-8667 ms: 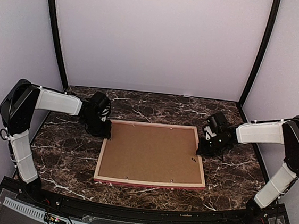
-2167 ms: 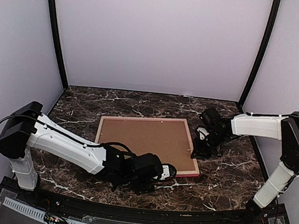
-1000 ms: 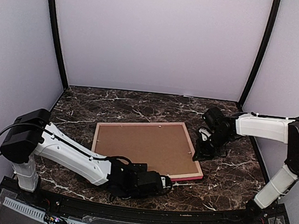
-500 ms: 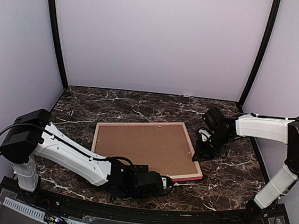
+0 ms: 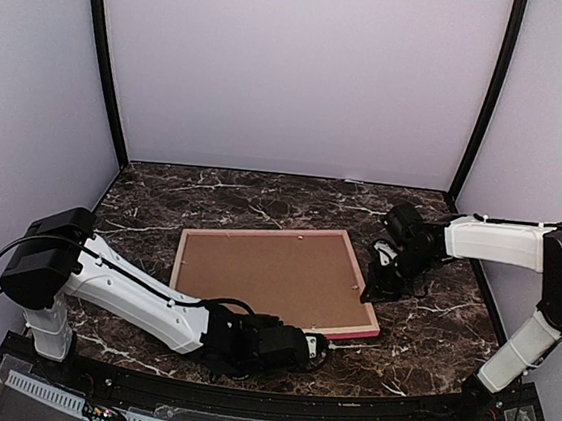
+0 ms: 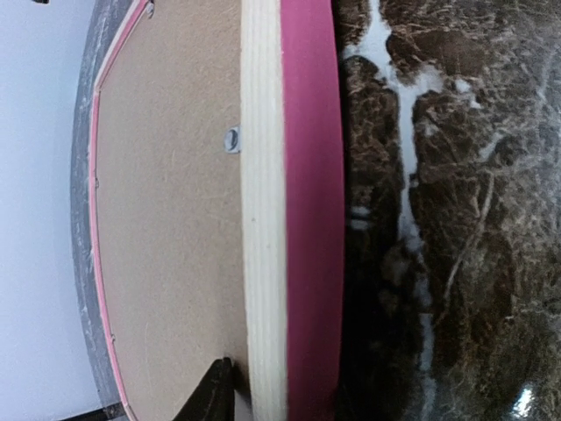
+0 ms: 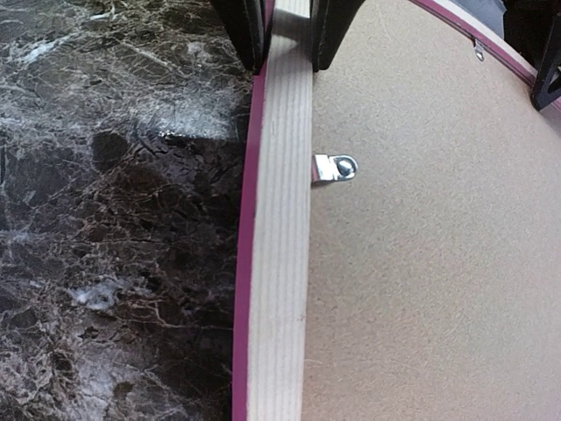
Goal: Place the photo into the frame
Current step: Pass from the right arm to the left, then pass from the left arm to the right
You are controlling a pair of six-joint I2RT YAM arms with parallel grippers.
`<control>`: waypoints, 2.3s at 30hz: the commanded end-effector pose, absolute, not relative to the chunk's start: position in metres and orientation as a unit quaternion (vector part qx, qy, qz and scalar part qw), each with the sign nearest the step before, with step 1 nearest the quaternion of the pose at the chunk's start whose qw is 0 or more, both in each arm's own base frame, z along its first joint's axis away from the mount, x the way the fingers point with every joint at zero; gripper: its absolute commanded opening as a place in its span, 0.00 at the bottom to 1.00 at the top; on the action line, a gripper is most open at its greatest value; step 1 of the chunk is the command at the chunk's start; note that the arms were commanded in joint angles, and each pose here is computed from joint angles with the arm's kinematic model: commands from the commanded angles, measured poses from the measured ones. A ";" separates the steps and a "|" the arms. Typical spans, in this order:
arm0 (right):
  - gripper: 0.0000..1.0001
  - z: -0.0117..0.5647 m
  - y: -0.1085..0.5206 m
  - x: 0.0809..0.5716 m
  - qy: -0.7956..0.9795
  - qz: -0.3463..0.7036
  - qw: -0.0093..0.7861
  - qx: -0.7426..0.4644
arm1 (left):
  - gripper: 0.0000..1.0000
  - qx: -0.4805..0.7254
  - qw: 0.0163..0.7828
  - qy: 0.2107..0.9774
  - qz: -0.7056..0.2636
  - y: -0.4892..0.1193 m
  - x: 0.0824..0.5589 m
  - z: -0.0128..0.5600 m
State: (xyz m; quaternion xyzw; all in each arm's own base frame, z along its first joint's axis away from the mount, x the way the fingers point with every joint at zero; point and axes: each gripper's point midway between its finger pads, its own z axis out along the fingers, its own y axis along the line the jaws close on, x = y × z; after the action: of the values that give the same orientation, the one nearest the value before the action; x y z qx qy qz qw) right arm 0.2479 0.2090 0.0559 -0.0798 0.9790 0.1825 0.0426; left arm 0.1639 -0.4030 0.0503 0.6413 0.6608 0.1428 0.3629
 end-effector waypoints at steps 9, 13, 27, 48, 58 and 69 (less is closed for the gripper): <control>0.12 0.080 0.228 0.249 0.963 0.241 0.064 -0.100 | 0.00 0.632 0.374 0.661 0.157 -0.406 0.168 0.075; 0.27 0.093 0.226 0.254 0.964 0.233 0.079 -0.106 | 0.00 0.627 0.385 0.657 0.163 -0.403 0.171 0.098; 0.39 0.211 0.219 0.296 0.945 0.212 0.215 -0.125 | 0.00 0.616 0.427 0.640 0.170 -0.390 0.176 0.204; 0.66 0.325 0.207 0.302 0.861 0.255 0.413 -0.151 | 0.00 0.594 0.488 0.639 0.010 -0.334 0.175 0.351; 0.72 0.360 0.221 0.267 0.779 0.314 0.482 -0.249 | 0.00 0.572 0.503 0.647 -0.032 -0.307 0.188 0.379; 0.76 0.343 0.246 0.230 0.695 0.358 0.511 -0.358 | 0.00 0.562 0.484 0.662 -0.107 -0.288 0.191 0.398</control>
State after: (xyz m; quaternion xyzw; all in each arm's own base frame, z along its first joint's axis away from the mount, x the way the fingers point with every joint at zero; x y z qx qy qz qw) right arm 0.2358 0.2308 0.3301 -0.3092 0.7479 0.3431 0.4768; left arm 0.1962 -0.2927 0.3324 0.5951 0.6913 -0.0447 0.4073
